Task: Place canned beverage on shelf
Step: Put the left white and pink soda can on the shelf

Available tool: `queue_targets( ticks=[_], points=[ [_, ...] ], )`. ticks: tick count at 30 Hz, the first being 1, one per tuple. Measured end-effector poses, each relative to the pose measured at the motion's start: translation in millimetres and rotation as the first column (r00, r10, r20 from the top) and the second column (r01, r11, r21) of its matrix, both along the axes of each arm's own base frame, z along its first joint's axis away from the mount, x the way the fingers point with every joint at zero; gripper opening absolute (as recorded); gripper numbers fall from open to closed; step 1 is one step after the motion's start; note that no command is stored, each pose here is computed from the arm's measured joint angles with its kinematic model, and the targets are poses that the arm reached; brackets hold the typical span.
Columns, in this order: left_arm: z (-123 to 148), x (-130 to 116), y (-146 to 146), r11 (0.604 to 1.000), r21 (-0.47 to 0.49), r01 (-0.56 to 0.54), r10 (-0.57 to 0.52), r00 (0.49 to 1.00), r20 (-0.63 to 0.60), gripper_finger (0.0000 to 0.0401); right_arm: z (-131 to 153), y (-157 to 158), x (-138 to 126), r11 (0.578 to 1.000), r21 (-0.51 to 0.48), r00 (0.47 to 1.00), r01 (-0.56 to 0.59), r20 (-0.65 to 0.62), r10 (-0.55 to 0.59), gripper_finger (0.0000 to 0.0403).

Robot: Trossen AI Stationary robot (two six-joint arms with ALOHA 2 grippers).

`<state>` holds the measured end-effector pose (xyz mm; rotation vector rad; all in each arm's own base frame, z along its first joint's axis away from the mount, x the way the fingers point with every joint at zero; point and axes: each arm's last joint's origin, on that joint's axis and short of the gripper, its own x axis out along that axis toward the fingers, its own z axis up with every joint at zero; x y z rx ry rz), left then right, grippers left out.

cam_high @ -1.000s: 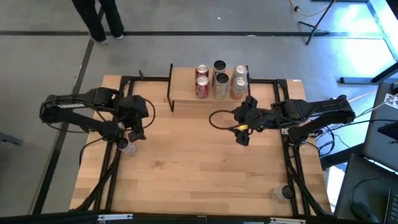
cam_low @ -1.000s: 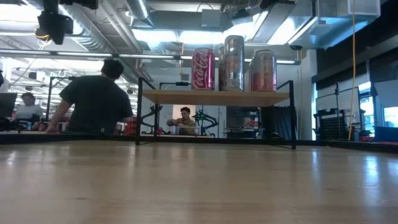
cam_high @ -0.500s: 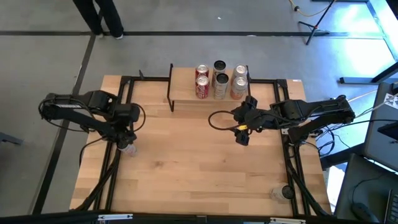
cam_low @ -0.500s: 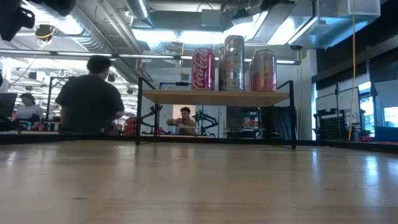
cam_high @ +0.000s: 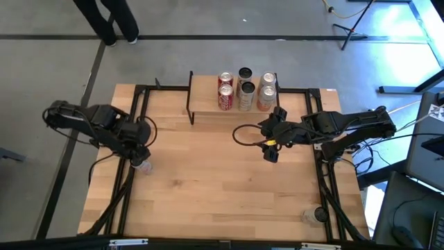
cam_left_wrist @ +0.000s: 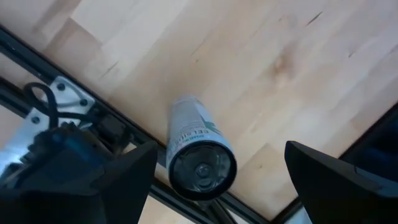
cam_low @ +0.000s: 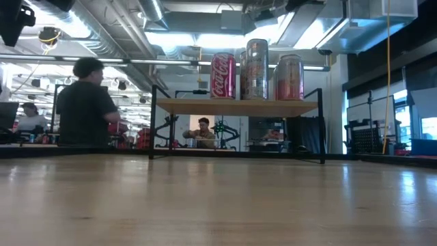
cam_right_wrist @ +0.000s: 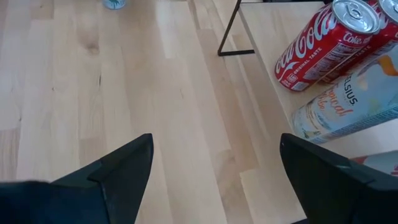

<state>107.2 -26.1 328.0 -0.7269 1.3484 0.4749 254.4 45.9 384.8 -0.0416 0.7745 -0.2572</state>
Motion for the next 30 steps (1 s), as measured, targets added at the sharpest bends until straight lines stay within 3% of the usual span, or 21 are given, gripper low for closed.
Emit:
queue_targets(
  ticks=[11,30],
  points=[
    [-1,-3,-11,0.999,0.011,0.052,-0.052,0.999,-0.002,0.0343,0,1,0,0.999,0.029,1.0,-0.028,-0.008,0.028,0.0337],
    [-39,-7,-25,0.997,0.003,0.077,-0.076,0.987,-0.141,0.0343,-1,1,0,0.999,0.025,0.999,-0.047,-0.012,0.047,0.0337]
  ],
)
